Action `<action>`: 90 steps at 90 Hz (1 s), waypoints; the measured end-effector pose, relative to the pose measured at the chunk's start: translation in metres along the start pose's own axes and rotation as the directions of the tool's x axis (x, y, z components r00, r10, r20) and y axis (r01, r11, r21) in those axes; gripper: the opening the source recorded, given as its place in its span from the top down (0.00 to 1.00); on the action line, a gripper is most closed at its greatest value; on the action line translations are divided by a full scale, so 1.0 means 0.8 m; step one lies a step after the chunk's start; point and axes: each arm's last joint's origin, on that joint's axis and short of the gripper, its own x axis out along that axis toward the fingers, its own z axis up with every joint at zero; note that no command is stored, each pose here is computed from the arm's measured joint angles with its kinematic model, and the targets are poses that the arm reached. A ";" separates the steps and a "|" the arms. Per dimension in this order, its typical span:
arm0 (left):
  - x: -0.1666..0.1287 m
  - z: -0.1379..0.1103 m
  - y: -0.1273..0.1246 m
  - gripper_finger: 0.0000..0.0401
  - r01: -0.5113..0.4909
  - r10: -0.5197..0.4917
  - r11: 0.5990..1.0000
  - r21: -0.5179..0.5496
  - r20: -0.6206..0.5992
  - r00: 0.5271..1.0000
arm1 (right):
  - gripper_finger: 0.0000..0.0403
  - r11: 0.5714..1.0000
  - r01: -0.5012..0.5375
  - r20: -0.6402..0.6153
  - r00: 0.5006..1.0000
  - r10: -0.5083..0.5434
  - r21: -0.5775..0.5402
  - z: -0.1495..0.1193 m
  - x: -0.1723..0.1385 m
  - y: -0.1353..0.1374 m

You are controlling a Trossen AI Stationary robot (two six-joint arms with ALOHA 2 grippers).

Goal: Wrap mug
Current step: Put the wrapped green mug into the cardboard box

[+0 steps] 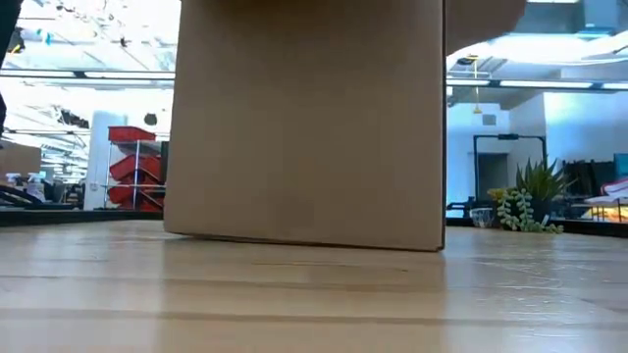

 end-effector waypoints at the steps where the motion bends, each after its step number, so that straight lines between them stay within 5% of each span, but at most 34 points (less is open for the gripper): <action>1: -0.003 0.001 0.000 0.55 0.000 0.000 1.000 -0.003 0.006 1.000 | 0.98 1.000 0.004 -0.005 1.000 -0.004 0.000 0.000 0.003 -0.001; 22: -0.094 0.004 -0.008 0.55 -0.031 0.056 0.987 -0.160 0.158 0.986 | 0.98 0.996 0.092 -0.103 0.990 -0.094 -0.016 0.000 0.069 -0.037; 42: -0.169 -0.010 -0.026 0.55 0.023 0.040 0.968 -0.251 0.242 0.970 | 0.97 0.992 0.123 -0.336 0.936 -0.105 0.031 -0.022 0.144 -0.093; 58: -0.184 -0.018 -0.043 0.55 -0.069 0.127 0.966 -0.248 0.226 0.966 | 0.97 0.988 0.126 -0.585 0.810 -0.050 0.090 -0.057 0.193 -0.134; 77: -0.174 -0.022 -0.058 0.55 -0.074 0.115 0.972 -0.224 0.174 0.978 | 0.97 0.987 0.072 -0.760 0.647 0.066 0.146 -0.102 0.247 -0.154; 90: -0.164 -0.024 -0.062 0.55 -0.083 0.119 0.970 -0.228 0.149 0.982 | 0.97 0.983 0.051 -0.774 0.624 0.108 0.177 -0.116 0.267 -0.165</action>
